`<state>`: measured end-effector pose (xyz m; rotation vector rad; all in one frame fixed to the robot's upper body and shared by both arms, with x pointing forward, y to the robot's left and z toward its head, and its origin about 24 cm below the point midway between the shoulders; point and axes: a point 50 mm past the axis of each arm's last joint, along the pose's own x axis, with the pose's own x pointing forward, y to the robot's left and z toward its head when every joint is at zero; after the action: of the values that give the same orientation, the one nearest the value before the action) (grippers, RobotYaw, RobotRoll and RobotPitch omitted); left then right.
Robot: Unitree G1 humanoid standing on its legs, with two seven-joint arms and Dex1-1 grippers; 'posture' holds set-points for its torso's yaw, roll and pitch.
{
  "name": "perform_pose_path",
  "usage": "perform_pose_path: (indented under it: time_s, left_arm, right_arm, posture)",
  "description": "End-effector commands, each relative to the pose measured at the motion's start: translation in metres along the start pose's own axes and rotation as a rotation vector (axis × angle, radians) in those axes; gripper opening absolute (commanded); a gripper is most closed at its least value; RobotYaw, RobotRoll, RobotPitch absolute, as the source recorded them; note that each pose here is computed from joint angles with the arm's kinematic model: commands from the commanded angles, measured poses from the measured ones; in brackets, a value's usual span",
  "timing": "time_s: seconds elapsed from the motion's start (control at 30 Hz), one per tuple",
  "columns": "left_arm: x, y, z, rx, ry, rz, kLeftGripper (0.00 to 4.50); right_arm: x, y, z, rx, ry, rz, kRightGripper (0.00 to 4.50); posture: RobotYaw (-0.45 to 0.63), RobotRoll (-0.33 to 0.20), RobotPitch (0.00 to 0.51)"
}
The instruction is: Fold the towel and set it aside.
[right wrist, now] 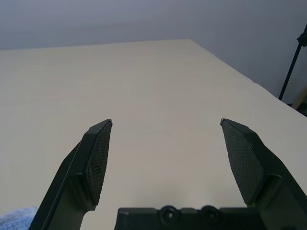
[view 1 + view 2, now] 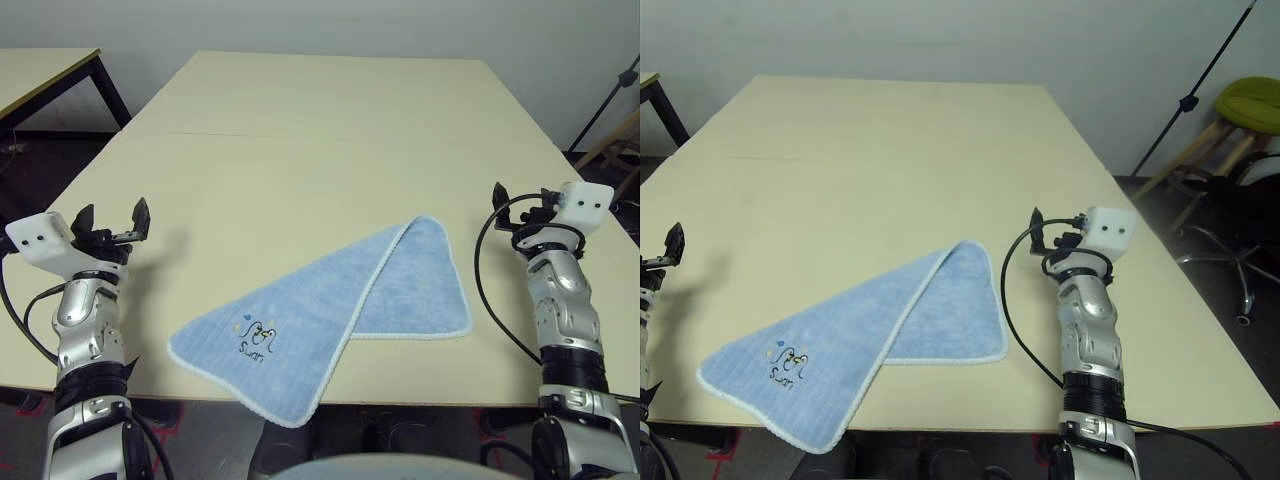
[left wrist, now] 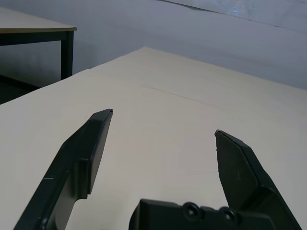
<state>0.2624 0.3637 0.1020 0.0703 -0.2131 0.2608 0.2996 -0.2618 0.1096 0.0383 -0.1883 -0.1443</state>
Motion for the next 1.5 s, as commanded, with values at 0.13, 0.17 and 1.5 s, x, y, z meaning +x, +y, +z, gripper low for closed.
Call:
perform_pose_path:
  time_s: [0.13,0.17,1.5]
  left_arm:
    - [-0.005,-0.011,0.001,-0.02,0.002,-0.034,4.49]
    - [-0.005,-0.013,0.004,-0.018,-0.002,-0.053,4.49]
    - [-0.08,-0.122,0.073,-0.155,0.336,-1.298,4.49]
  right_arm:
    - [0.004,0.003,0.012,-0.004,-0.01,0.048,4.5]
    - [0.007,0.004,0.016,-0.012,-0.011,0.066,4.5]
    - [0.057,0.0,-0.029,-0.744,1.075,0.856,4.5]
  posture:
    - [0.12,0.0,0.038]
    - [0.13,0.0,0.035]
    - [0.4,0.0,0.025]
